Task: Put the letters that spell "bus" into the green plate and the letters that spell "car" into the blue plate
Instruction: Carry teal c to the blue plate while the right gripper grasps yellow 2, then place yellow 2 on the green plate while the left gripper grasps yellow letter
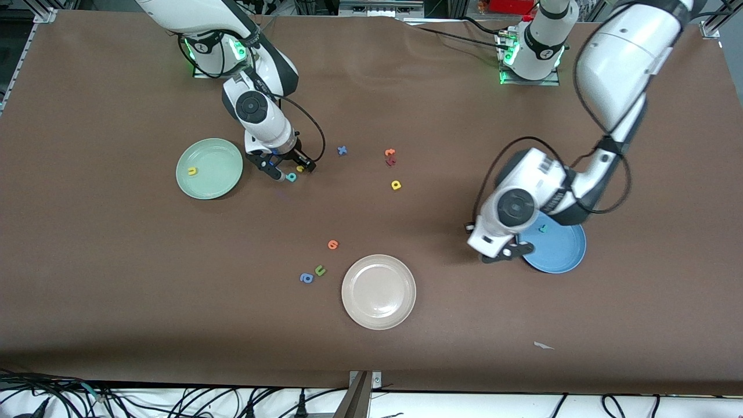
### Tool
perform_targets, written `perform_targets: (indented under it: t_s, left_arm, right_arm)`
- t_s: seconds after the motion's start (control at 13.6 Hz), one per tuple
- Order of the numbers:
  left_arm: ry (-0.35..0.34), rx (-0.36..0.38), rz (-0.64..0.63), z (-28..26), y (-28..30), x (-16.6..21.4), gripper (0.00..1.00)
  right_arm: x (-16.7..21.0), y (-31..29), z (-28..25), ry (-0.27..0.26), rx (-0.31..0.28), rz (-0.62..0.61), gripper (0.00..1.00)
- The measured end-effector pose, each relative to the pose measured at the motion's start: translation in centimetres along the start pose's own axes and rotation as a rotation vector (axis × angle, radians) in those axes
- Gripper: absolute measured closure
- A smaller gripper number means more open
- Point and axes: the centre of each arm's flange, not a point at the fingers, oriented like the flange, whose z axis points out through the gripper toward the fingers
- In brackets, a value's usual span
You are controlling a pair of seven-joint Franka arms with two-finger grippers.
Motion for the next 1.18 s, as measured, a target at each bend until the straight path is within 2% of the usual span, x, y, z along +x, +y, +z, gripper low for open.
perform_targets:
  t_s: [0.44, 0.59, 0.66, 0.89, 0.96, 1.03, 1.18]
  left_arm:
    - [-0.047, -0.008, 0.292, 1.5, -10.2, 4.2, 0.72]
    - [-0.059, -0.002, 0.373, 2.3, -11.8, 4.7, 0.58]
    - [-0.061, -0.003, 0.38, 2.4, -11.9, 4.7, 0.47]
    - [-0.089, -0.093, 0.238, 1.8, -9.1, 3.6, 0.16]
    - [-0.094, -0.123, 0.179, 1.3, -6.8, 2.7, 0.05]
    - [-0.089, -0.142, 0.124, 0.7, -4.0, 1.5, 0.0]
    - [-0.059, -0.199, 0.018, 0.0, 2.2, -1.8, 0.0]
  right_arm:
    - [-0.1, 0.1, 0.2, 0.01, -0.008, -0.029, 0.26]
    - [0.2, 0.2, 0.5, 0.017, -0.015, -0.039, 0.28]
    - [0.5, 0.4, 0.6, 0.018, -0.019, -0.039, 0.29]
    - [0.5, 0.3, 0.5, 0.02, -0.016, -0.04, 0.34]
    - [0.5, 0.2, 0.4, 0.021, -0.014, -0.04, 0.44]
    - [0.5, 0.2, 0.4, 0.021, -0.014, -0.04, 0.44]
    - [0.6, 0.1, 0.3, 0.024, -0.009, -0.041, 0.61]
